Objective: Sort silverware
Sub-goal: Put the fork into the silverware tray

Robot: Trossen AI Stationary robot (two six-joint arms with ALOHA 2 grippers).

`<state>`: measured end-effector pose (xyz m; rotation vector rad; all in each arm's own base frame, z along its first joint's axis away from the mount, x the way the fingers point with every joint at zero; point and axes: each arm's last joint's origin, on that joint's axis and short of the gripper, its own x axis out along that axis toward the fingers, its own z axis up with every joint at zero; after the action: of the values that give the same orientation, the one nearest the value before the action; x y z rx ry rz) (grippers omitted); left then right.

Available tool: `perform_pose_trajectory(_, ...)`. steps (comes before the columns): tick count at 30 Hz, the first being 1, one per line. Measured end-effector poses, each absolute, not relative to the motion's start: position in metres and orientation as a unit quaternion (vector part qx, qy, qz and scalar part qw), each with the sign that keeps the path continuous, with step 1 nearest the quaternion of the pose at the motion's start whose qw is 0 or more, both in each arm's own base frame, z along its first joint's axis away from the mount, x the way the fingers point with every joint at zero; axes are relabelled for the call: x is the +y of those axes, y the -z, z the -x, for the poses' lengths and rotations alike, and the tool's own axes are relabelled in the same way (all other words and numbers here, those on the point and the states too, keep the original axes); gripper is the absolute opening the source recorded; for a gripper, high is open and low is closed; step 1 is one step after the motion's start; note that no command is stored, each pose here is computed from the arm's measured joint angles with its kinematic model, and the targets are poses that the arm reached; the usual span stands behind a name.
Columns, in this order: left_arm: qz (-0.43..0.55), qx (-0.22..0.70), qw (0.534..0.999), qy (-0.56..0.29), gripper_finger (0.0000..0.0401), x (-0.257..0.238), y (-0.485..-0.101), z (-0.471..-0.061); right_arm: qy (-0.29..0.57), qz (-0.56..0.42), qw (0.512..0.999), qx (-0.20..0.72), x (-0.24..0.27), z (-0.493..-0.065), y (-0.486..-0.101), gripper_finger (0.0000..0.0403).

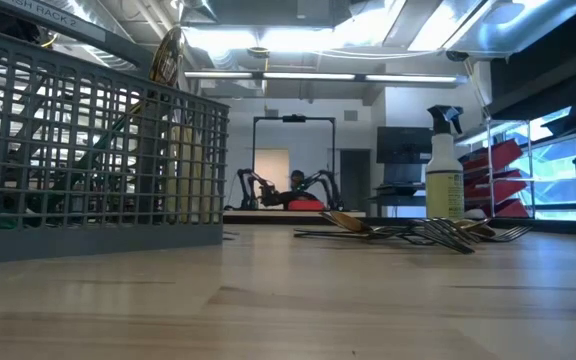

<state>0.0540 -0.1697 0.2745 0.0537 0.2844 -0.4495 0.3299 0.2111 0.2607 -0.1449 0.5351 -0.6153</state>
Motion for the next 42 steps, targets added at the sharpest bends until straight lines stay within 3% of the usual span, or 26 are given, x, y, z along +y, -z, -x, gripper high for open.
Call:
perform_pose_trajectory(13, -0.04, 0.135, 0.966, 0.217, 0.018, -0.169, -0.275, -0.054, 0.299, 0.07, 0.915, 0.26, 0.211, -0.33, -0.261, 0.0237)
perform_pose_trajectory(32, -0.044, 0.103, 0.967, 0.23, 0.0182, -0.173, -0.283, -0.055, 0.299, 0.07, 0.915, 0.26, 0.211, -0.33, -0.261, 0.0237)
perform_pose_trajectory(38, -0.027, 0.0, 0.944, 0.328, 0.0182, -0.183, -0.311, -0.048, 0.299, 0.07, 0.915, 0.26, 0.211, -0.33, -0.261, 0.0237)
perform_pose_trajectory(42, 0.0, 0.009, 0.928, 0.372, 0.0182, -0.191, -0.309, -0.047, 0.299, 0.069, 0.916, 0.26, 0.211, -0.33, -0.261, 0.0237)
